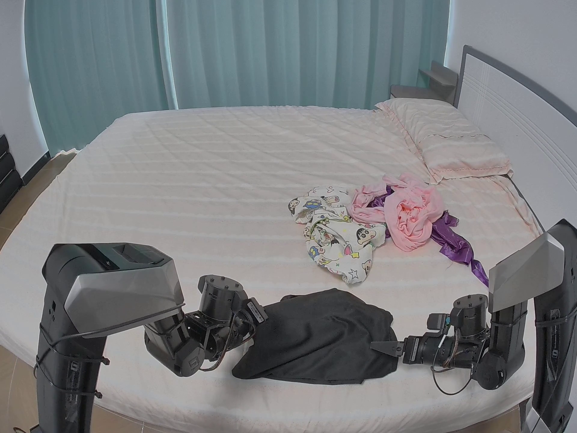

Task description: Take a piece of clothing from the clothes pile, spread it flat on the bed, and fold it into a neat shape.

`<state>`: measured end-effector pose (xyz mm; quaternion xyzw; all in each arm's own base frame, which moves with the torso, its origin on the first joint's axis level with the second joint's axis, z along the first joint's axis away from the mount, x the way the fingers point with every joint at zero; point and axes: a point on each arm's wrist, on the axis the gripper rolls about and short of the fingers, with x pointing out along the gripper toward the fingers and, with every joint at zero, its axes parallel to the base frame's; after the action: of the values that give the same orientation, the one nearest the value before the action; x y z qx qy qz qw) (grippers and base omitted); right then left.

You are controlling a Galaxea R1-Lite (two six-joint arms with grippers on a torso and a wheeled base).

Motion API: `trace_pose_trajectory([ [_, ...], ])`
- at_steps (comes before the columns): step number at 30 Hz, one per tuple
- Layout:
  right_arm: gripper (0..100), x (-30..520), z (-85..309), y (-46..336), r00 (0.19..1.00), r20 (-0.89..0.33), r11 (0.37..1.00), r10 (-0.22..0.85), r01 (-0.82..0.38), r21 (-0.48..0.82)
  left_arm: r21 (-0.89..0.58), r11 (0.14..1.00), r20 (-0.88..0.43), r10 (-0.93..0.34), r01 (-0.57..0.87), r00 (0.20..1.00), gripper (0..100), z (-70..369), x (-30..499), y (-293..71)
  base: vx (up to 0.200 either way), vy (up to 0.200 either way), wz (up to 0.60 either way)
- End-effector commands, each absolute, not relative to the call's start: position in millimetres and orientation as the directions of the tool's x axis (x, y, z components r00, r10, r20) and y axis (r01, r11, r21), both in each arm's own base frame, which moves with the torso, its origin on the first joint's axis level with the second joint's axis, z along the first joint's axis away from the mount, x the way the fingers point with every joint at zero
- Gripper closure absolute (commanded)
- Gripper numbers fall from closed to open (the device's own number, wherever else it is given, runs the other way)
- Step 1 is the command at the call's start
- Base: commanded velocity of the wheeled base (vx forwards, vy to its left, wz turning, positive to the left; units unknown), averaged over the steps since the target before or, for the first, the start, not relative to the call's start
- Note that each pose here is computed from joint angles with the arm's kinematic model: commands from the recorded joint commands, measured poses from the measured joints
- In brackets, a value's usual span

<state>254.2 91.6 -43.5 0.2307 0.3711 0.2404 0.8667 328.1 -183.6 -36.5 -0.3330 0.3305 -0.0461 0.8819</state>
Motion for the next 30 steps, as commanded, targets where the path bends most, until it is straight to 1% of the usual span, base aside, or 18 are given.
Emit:
trace_pose_trajectory([
  [1, 0, 249.3, -44.9, 88.7, 0.599, -0.545, 0.782, 0.586, -0.241, 0.575, -0.641, 0.752, -0.535, -0.297, -0.151, 0.791, 100, -33.8, 334.4, -182.8, 0.000, 0.000, 0.00],
  [7, 0, 243.5, -51.9, 87.6, 0.568, -0.574, 0.794, 0.591, -0.283, 0.538, -0.663, 0.732, -0.520, -0.296, -0.160, 0.801, 100, -32.0, 335.2, -182.5, 0.000, 0.000, 0.00],
  [8, 0, 241.7, -56.2, 89.7, 0.547, -0.583, 0.791, 0.601, -0.305, 0.530, -0.677, 0.721, -0.494, -0.298, -0.147, 0.817, 100, -30.7, 336.6, -180.6, 0.000, 0.000, 0.00],
  [9, 0, 242.0, -57.7, 90.2, 0.544, -0.585, 0.792, 0.601, -0.307, 0.528, -0.681, 0.718, -0.487, -0.299, -0.143, 0.821, 100, -30.5, 337.2, -180.3, 0.000, 0.000, 0.00],
  [10, 100, 242.3, -60.7, 91.5, 0.539, -0.590, 0.793, 0.602, -0.312, 0.523, -0.687, 0.714, -0.477, -0.299, -0.138, 0.827, 100, -29.9, 338.1, -179.4, 0.000, 0.000, 0.00],
  [16, 100, 236.0, -63.4, 93.6, 0.512, -0.608, 0.792, 0.607, -0.325, 0.517, -0.691, 0.709, -0.461, -0.283, -0.141, 0.841, 100, -32.2, 345.2, -171.8, 0.000, 0.000, 0.00],
  [21, 100, 235.1, -64.7, 92.0, 0.509, -0.615, 0.796, 0.602, -0.330, 0.507, -0.692, 0.706, -0.458, -0.270, -0.149, 0.847, 100, -33.5, 348.7, -166.4, 0.000, 0.000, 0.00],
  [26, 100, 226.7, -61.3, 86.8, 0.496, -0.632, 0.802, 0.596, -0.329, 0.498, -0.645, 0.752, -0.463, -0.244, -0.135, 0.852, 100, -43.0, 355.9, -157.9, 0.000, 0.000, 0.00],
  [30, 100, 226.1, -61.4, 85.0, 0.497, -0.635, 0.806, 0.592, -0.332, 0.491, -0.640, 0.757, -0.466, -0.244, -0.134, 0.850, 100, -44.0, 356.6, -157.5, 0.000, 0.000, 0.00],
])
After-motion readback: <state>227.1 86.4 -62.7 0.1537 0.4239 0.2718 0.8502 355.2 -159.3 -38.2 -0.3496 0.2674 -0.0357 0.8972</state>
